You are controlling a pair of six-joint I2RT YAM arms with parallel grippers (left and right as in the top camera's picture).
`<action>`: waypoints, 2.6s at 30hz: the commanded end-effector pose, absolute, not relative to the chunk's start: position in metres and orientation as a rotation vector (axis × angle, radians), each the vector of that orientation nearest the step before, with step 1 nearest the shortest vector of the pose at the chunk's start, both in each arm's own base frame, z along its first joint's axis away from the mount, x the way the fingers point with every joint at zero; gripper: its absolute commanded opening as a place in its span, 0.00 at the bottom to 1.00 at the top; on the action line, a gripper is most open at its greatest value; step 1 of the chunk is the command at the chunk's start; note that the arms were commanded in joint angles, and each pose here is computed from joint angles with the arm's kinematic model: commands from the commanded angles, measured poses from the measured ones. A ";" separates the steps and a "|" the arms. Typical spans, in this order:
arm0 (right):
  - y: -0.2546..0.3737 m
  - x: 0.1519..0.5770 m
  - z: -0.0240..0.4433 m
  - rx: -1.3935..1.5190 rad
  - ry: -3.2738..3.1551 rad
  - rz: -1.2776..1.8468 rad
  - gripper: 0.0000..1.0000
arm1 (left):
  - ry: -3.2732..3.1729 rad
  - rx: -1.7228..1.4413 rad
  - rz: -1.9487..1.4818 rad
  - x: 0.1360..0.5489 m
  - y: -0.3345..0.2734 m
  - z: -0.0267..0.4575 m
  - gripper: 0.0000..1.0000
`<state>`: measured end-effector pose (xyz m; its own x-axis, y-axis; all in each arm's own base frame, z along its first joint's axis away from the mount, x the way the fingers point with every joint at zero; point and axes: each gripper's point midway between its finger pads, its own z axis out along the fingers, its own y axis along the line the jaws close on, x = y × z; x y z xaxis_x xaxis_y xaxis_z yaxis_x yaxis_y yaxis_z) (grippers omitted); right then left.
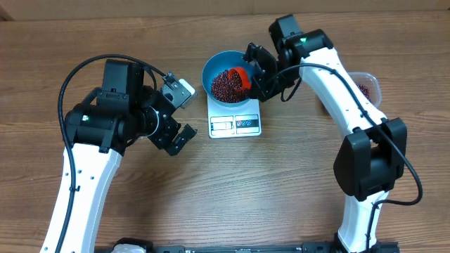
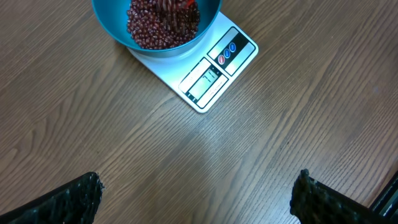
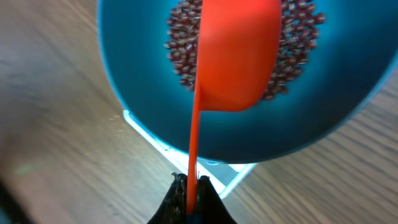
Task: Scoop item into bowl and weigh 150g on scale
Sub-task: 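Tilt the scoop with the right gripper to pour beans into the bowl, then carry the empty scoop right back above the bean tub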
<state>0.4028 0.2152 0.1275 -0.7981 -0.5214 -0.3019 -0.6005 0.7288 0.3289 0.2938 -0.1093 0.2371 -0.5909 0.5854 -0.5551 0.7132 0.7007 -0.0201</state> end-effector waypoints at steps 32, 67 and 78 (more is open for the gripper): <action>0.201 0.432 0.196 -0.876 2.524 0.182 0.04 | 2.362 1.022 -0.334 0.296 -0.112 0.241 1.00; 0.210 0.426 0.231 -0.903 2.384 -0.180 0.04 | 2.362 1.022 -0.334 0.296 -0.112 0.241 1.00; 0.191 0.413 0.273 -0.663 2.374 -0.173 0.04 | 2.362 1.022 -0.333 0.296 -0.112 0.241 0.99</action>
<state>0.4202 0.2017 0.2108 -0.6685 -0.6136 -0.4202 -0.5267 0.7895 -0.3150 0.2938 -0.1093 0.2371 -0.5909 0.5854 -0.5551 0.7132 0.7007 -0.0201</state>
